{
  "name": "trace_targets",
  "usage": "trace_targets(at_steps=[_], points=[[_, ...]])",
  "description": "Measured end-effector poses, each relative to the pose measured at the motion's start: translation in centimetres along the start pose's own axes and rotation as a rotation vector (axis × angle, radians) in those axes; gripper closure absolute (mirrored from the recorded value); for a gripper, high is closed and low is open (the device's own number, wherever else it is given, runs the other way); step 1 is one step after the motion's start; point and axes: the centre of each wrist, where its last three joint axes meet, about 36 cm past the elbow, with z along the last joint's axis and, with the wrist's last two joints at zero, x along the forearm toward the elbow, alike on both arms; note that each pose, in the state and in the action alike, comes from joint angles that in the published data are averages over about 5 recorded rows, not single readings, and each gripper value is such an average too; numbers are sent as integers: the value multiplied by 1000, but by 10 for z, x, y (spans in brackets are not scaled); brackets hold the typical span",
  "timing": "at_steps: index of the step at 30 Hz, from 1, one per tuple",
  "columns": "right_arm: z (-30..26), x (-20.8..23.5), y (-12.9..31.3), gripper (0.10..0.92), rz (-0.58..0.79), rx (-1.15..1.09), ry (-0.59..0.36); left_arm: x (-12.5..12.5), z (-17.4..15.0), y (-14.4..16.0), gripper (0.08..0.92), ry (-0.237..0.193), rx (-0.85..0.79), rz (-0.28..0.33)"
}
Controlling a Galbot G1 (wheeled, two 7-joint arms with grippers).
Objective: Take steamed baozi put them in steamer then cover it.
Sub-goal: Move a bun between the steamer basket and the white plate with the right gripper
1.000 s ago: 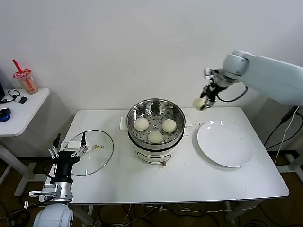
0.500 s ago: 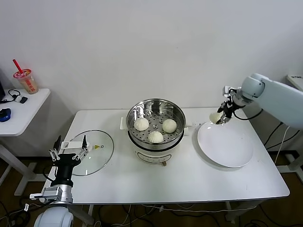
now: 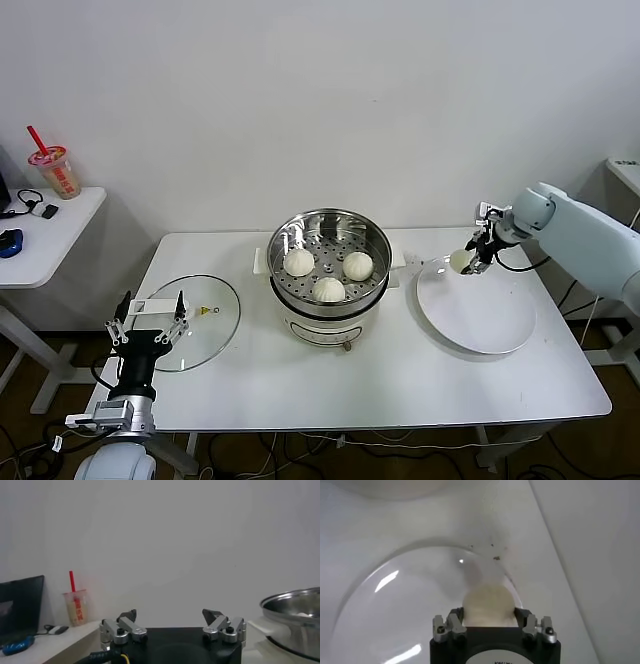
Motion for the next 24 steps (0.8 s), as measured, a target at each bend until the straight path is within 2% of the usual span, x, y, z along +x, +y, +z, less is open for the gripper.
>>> trace_targets(at_steps=[24], points=[[3, -40, 6, 327, 15, -23, -7, 3, 5, -1, 177, 12, -4, -2]])
